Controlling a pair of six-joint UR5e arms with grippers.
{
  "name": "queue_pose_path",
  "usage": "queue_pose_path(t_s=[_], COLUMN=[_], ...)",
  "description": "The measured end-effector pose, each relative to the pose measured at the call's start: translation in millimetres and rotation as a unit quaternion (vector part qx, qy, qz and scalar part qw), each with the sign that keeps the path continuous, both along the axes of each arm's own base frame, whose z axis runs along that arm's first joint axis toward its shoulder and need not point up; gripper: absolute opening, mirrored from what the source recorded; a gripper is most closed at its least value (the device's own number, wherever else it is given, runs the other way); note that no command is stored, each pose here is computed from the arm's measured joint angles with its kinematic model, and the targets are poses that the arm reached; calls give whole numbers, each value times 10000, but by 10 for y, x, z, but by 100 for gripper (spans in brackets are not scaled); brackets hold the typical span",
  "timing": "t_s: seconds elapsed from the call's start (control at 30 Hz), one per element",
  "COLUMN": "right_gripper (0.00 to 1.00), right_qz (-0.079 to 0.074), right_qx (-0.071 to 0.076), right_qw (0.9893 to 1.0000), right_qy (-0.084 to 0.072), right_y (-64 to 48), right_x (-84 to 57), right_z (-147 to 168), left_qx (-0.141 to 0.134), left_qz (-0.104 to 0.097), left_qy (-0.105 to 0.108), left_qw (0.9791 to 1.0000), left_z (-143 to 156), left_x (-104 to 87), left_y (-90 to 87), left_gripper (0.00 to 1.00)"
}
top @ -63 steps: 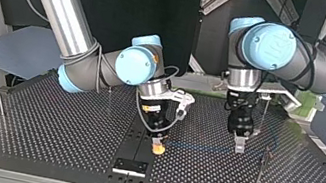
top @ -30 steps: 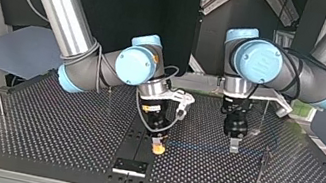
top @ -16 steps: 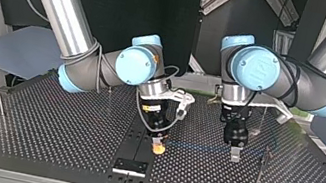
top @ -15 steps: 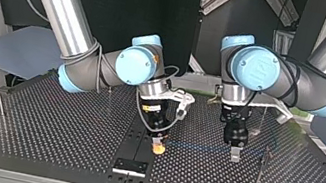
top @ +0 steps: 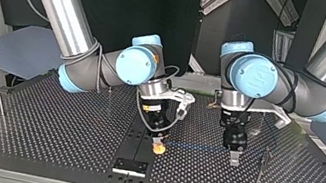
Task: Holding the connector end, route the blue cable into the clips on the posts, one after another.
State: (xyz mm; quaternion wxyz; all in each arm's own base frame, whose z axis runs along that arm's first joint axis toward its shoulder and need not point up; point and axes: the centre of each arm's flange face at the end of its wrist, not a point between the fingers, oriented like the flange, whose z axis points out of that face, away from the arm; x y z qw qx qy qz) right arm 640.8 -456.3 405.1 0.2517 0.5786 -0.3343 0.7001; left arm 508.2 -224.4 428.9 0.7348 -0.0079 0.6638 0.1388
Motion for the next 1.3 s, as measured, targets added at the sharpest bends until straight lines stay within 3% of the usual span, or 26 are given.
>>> queue_pose_path(t_s=[0.07, 0.1, 0.13, 0.17, 0.23, 0.3, 0.33, 0.4, 0.43, 0.47, 1.0, 1.17, 1.3], right_gripper=[0, 0, 0, 0, 0, 0, 0, 0, 0, 0, 0, 0, 0], right_qz=[2, 3, 4, 7, 9, 10, 10, 8, 5, 3, -2, -15, -27], right_qx=[2, 3, 6, 7, 8, 9, 9, 10, 10, 10, 47, 119, 203], right_qw=[10000, 10000, 10000, 10000, 10000, 10000, 10000, 10000, 10000, 10000, 10000, 9998, 9995], right_qy=[2, 4, 6, 7, 9, 9, 10, 11, 11, 11, 70, 152, 237], right_y=[2, 2, 4, 7, 10, 11, 11, 9, 5, 3, 6, 16, 31], right_x=[0, 1, 1, 3, 5, 5, 5, 3, 1, -1, -11, -29, -49], right_z=[0, -1, -2, -2, -3, -3, -3, -4, -4, -4, -26, -127, -253], left_qx=[-3, -4, -6, -9, -16, -30, -41, -75, -87, -99, -196, -294, -324], left_qz=[6, 5, 6, 7, -2, -14, -19, -30, -33, -35, -45, -196, -321], left_qy=[-4, -6, -6, -9, -26, -52, -64, -94, -106, -120, -224, -329, -181], left_qw=[10000, 10000, 10000, 10000, 10000, 10000, 10000, 9999, 9999, 9999, 9995, 9988, 9988], left_z=[2, 3, 3, 2, 5, 12, 14, 19, 22, 26, 41, 11, -161], left_x=[0, -1, -3, -4, -3, -4, -3, -1, 0, 2, 32, 73, 126], left_y=[1, -1, -3, -7, -15, -26, -29, -34, -35, -35, -17, -87, -169], left_gripper=[100, 86, 86, 71, 66, 36, 36, 9, 9, 0, 0, 0, 0])
